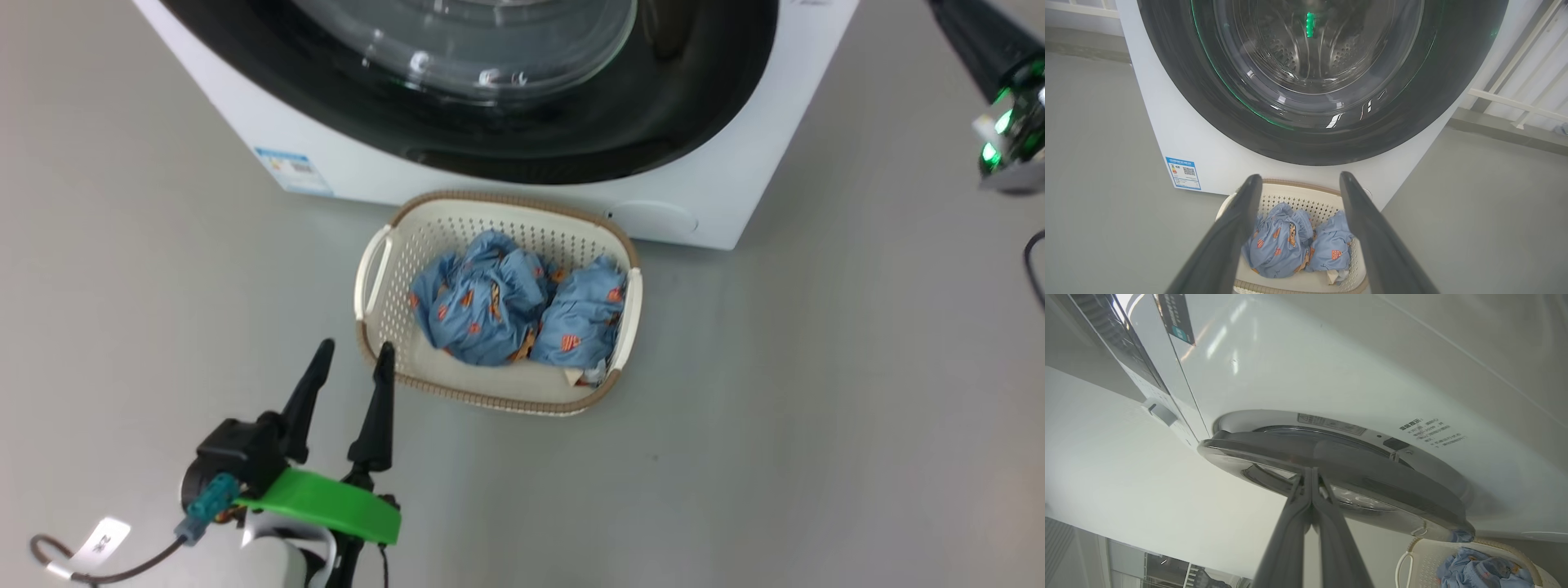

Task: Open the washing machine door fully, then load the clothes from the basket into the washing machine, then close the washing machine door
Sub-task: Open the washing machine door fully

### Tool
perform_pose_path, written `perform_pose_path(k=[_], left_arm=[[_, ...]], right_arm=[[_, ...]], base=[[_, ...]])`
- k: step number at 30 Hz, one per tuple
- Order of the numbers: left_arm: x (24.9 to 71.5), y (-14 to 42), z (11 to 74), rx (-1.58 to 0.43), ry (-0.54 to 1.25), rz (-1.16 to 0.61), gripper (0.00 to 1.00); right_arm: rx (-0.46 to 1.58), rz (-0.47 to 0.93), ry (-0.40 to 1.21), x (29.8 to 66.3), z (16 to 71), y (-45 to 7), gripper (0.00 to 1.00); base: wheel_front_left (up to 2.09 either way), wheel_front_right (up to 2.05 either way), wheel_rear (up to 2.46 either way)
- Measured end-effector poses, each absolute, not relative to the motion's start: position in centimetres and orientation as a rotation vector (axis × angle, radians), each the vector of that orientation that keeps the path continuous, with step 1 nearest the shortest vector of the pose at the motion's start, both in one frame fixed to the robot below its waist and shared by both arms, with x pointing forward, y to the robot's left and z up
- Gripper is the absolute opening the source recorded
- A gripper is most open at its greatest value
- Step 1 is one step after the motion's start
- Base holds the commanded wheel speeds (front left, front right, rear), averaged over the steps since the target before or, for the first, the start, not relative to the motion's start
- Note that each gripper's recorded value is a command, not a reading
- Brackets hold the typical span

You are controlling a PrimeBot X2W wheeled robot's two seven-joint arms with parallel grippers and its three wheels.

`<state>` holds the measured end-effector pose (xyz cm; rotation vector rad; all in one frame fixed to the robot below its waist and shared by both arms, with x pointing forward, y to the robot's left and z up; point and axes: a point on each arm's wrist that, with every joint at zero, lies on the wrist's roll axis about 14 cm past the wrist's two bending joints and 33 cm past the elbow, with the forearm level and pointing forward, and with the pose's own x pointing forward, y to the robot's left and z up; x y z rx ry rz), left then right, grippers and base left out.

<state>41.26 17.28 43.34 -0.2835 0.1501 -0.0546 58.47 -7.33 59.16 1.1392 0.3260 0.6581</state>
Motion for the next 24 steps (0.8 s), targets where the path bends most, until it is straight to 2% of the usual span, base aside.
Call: perform_pose_path(k=[7, 24], left_arm=[[42.4, 17.2, 42.7, -0.291, 0.159, -0.051, 1.00], [45.1, 17.5, 40.4, -0.281, 0.198, -0.045, 1.00]], right_arm=[[1.132, 0.726, 0.413, 60.2, 58.1, -5.7, 0.00], [1.087, 0.801, 0.506, 65.3, 54.8, -2.5, 0.00]], base=[[0.00, 0.00, 0.00], [0.00, 0.00, 0.00]])
